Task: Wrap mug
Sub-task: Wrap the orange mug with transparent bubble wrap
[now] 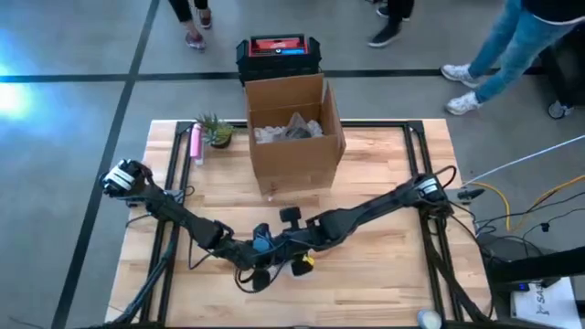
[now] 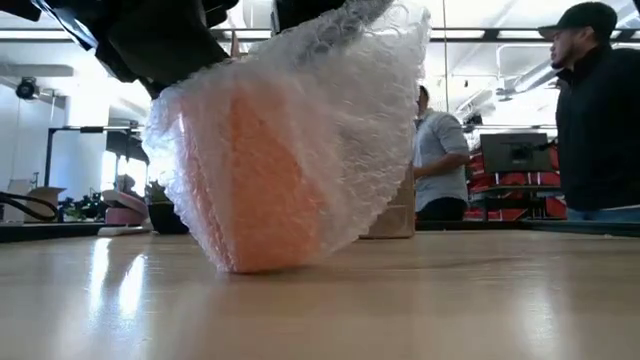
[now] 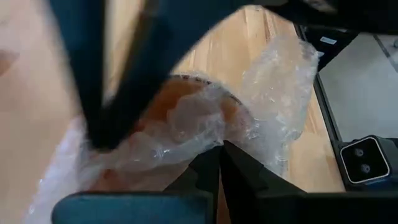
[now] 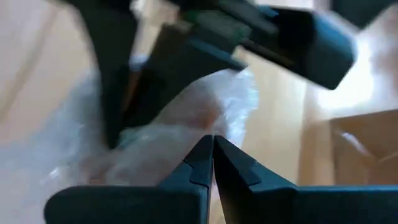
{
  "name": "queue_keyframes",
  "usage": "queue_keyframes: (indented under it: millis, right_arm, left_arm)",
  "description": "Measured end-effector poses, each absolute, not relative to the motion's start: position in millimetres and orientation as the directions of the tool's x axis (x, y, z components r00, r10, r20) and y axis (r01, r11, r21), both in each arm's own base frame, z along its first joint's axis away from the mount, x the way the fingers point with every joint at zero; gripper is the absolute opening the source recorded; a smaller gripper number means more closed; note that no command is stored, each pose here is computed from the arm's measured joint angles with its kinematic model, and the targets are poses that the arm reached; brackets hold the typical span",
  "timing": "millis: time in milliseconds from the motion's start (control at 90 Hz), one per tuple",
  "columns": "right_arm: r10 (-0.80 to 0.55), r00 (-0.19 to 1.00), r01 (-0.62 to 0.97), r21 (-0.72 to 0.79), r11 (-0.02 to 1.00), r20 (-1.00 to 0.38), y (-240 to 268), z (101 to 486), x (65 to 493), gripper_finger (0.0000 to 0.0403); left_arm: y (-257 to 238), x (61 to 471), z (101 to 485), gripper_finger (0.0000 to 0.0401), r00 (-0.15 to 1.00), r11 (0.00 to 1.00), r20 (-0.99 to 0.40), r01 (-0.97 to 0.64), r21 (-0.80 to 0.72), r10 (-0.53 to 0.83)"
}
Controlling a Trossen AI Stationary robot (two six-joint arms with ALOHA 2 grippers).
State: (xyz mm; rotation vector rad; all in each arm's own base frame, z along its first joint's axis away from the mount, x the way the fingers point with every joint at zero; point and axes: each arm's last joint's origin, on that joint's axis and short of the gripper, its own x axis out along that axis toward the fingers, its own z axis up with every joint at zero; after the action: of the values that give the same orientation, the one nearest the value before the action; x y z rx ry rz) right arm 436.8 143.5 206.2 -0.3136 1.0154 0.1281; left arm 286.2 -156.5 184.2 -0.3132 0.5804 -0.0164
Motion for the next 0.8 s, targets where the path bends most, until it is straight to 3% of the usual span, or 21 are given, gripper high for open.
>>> queue_keyframes:
  millis: [267,478,800]
  right_arm:
    - [-0.054,0.444,-0.246,-0.180,0.952,-0.894,150.2,172.4,437.6,0.0000]
    - [-0.056,0.423,-0.263,-0.182,0.948,-0.904,155.8,165.9,435.2,0.0000]
    - [-0.052,0.432,-0.279,-0.188,0.942,-0.900,156.3,168.2,434.9,0.0000]
  left_arm:
    - [-154.5,283.8,191.8,0.0000,0.849,0.947,-0.518,-0.077,-0.312,-0.102]
    - [-147.0,267.7,225.4,0.0000,0.869,0.931,-0.477,-0.058,-0.361,-0.131]
    - [-133.0,250.4,207.9,0.0000,0.784,0.926,-0.608,-0.312,-0.212,0.125]
